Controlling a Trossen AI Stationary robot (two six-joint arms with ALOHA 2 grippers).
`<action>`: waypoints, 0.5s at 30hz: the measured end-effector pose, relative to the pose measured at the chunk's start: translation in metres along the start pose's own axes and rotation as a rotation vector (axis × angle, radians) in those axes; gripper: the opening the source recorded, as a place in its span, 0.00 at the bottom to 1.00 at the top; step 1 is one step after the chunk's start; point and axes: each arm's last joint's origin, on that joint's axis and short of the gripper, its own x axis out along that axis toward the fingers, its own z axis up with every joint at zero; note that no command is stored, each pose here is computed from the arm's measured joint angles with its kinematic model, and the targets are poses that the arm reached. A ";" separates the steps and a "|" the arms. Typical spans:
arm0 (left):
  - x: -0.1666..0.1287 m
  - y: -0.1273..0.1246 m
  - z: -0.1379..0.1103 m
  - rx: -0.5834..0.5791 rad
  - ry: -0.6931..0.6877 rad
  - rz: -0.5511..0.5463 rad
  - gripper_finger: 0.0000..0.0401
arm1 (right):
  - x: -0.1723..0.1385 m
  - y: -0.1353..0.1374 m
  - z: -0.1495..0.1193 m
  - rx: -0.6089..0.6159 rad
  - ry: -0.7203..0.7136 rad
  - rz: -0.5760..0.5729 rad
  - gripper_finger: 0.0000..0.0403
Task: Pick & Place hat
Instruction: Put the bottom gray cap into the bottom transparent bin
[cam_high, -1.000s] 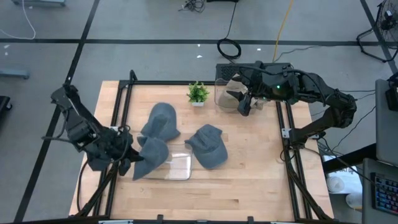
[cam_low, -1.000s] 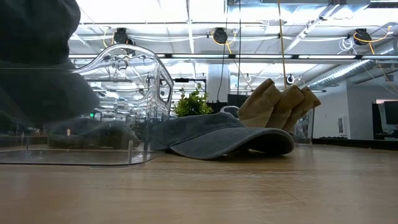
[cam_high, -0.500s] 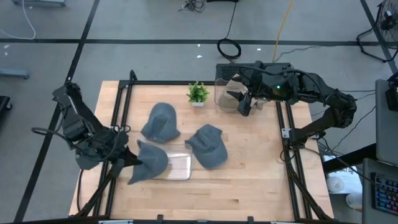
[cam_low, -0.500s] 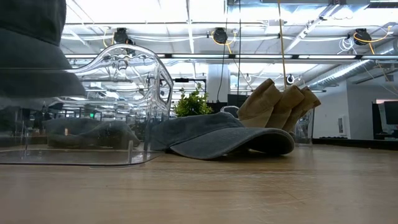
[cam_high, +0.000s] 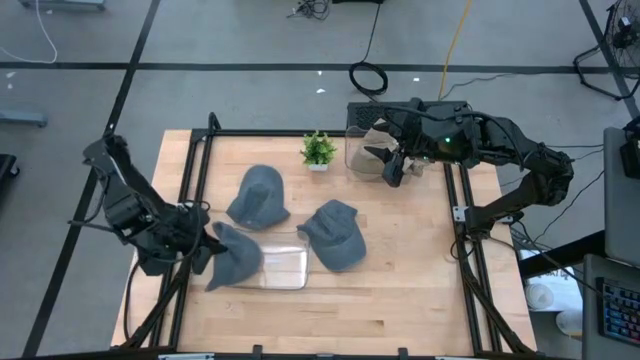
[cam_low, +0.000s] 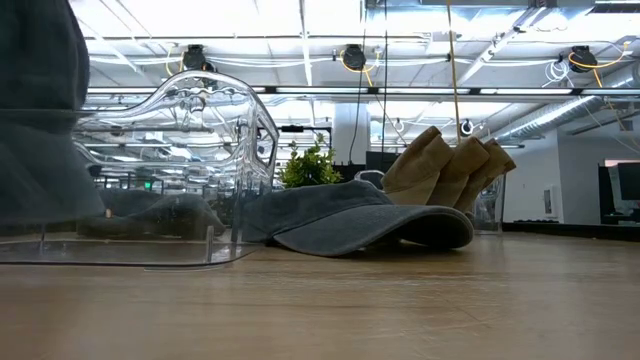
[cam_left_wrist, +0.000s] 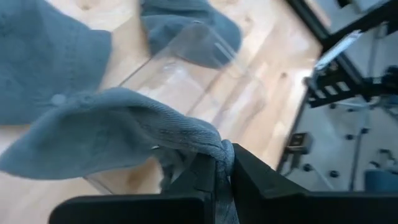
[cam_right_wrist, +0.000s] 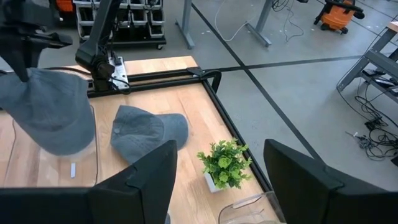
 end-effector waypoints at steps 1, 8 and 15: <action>0.002 0.000 0.000 0.003 0.008 0.015 0.06 | 0.000 0.000 0.000 0.000 0.000 0.000 0.57; 0.012 -0.002 -0.003 0.047 0.018 0.080 0.06 | 0.000 0.000 0.000 0.000 0.000 0.001 0.57; 0.010 -0.001 -0.002 0.013 0.047 0.068 0.21 | 0.000 0.000 0.002 0.060 -0.015 0.005 0.57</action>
